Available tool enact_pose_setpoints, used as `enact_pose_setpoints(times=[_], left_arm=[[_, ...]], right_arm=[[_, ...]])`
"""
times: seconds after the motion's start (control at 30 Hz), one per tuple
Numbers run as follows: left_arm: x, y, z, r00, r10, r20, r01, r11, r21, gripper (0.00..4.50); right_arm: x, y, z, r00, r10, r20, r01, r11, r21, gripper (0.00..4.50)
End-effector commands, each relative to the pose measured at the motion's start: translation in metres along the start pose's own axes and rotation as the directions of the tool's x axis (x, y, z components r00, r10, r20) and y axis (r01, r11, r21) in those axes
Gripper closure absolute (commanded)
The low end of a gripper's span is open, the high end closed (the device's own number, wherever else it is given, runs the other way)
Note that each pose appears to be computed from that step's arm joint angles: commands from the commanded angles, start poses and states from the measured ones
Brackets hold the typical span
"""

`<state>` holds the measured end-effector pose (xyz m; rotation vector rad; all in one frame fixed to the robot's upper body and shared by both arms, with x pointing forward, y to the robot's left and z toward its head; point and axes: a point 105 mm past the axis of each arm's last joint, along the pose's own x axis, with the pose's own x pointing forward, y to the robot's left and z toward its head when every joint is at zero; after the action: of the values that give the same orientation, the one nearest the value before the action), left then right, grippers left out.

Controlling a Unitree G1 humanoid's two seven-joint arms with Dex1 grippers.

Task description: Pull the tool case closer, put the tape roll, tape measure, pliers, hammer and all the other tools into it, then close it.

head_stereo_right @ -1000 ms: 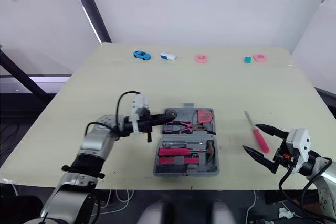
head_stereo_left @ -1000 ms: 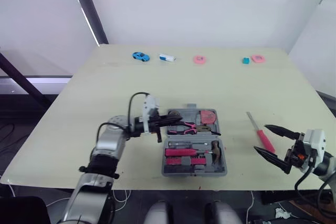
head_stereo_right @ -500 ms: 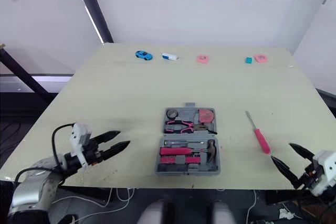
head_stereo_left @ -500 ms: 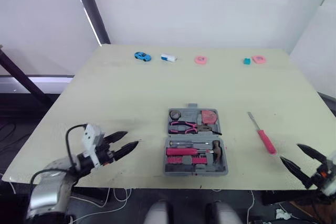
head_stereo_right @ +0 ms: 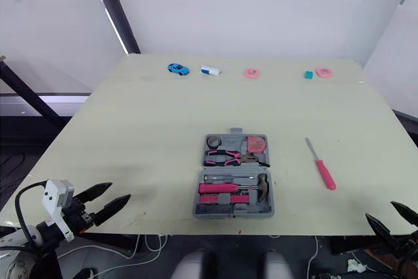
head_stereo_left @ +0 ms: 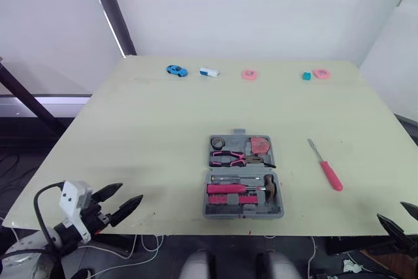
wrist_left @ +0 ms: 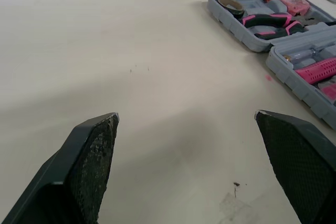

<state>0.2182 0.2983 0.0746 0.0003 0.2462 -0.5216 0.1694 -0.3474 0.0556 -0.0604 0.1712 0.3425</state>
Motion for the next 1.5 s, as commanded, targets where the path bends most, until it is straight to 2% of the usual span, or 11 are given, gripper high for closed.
enact_pose_setpoints(times=[0.03,0.2,0.4,0.73,0.83,1.07,1.27,1.3,1.33,1.4,1.5], left_arm=[[0.005,-0.003,0.021,0.998,-0.045,0.046,0.043,0.997,0.060,0.08],[0.017,-0.018,0.038,0.982,-0.173,0.074,0.168,0.983,0.070,0.08],[0.038,-0.042,0.067,0.940,-0.330,0.088,0.313,0.936,0.162,0.08],[0.058,-0.082,0.096,0.841,-0.538,0.058,0.500,0.813,0.300,0.08],[0.060,-0.099,0.106,0.787,-0.616,0.036,0.574,0.752,0.325,0.08],[0.064,-0.122,0.123,0.711,-0.703,0.005,0.661,0.672,0.333,0.08],[0.065,-0.126,0.125,0.702,-0.712,-0.004,0.671,0.660,0.338,0.08],[0.065,-0.126,0.125,0.702,-0.712,-0.003,0.671,0.660,0.338,0.00],[0.066,-0.126,0.125,0.703,-0.712,-0.001,0.670,0.661,0.338,0.00],[0.067,-0.127,0.126,0.703,-0.712,0.001,0.669,0.661,0.339,0.00],[0.068,-0.127,0.126,0.703,-0.711,0.002,0.668,0.660,0.344,0.00]], right_arm=[[0.005,-0.005,0.012,0.999,-0.017,0.035,0.019,0.999,-0.046,0.00],[0.029,0.002,0.022,0.999,0.008,0.048,-0.006,0.999,-0.046,0.00],[0.071,0.009,0.034,0.999,0.014,0.039,-0.013,0.999,-0.029,0.00],[0.134,0.028,0.044,0.998,0.025,-0.065,-0.029,0.998,-0.059,0.00],[0.152,0.032,0.044,0.995,0.006,-0.097,-0.009,1.000,-0.028,0.00],[0.171,0.031,0.025,0.975,-0.063,-0.212,0.077,0.995,0.059,0.00],[0.178,0.032,0.025,0.973,-0.090,-0.211,0.108,0.991,0.076,0.00],[0.179,0.033,0.026,0.974,-0.089,-0.208,0.105,0.992,0.071,0.53],[0.180,0.034,0.027,0.975,-0.086,-0.206,0.103,0.992,0.072,0.68],[0.182,0.035,0.028,0.975,-0.088,-0.204,0.105,0.992,0.073,1.46],[0.185,0.037,0.029,0.975,-0.091,-0.204,0.107,0.992,0.071,3.19]])
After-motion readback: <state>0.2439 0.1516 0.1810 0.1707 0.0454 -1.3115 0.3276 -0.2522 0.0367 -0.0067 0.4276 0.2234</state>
